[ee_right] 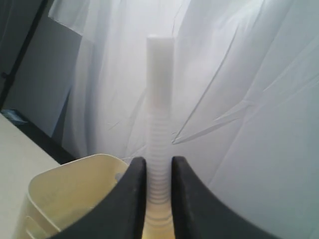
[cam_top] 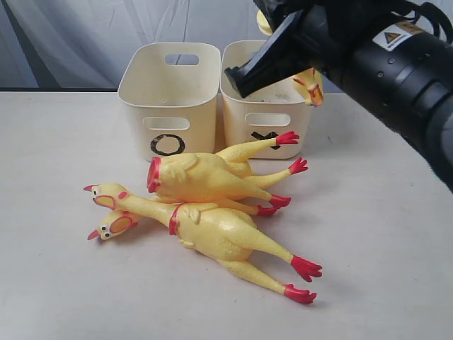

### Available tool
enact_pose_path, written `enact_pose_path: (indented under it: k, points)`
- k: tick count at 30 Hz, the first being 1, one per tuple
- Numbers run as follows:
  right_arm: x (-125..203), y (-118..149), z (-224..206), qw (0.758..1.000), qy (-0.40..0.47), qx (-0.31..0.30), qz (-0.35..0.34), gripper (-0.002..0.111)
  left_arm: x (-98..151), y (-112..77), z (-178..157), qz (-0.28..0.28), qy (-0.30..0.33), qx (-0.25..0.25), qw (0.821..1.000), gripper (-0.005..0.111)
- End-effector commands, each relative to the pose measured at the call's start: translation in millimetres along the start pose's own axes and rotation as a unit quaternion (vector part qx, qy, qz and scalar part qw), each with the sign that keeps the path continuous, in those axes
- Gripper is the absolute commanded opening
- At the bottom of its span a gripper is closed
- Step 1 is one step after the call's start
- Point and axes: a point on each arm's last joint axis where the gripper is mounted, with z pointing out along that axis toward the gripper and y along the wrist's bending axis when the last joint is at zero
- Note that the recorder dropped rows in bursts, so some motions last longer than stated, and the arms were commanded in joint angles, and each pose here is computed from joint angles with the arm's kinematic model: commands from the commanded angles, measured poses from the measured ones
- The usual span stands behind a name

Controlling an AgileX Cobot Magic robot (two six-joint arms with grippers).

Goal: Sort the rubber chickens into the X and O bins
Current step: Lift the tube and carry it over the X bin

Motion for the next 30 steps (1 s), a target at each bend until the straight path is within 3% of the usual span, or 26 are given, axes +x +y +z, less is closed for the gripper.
enact_pose_path:
  k: [1,8,13,30]
  points:
    - [9.9,2.9,16.3,0.998,-0.016,0.058,-0.021,-0.001,-0.2,-0.4,-0.2,-0.003,-0.005,0.002,1.0,0.0]
    - [19.1,26.1,65.2,0.998,-0.01,0.047,-0.042,-0.001,-0.2,-0.4,-0.2,-0.003,-0.005,0.002,1.0,0.0]
    - [21.9,26.7,98.9,0.998,0.002,0.056,-0.034,-0.001,-0.2,-0.4,-0.2,-0.003,-0.005,0.002,1.0,0.0]
    - [73.9,-46.8,168.9,0.991,0.113,0.044,0.058,-0.001,-0.2,-0.4,-0.2,-0.003,-0.005,0.002,1.0,0.0]
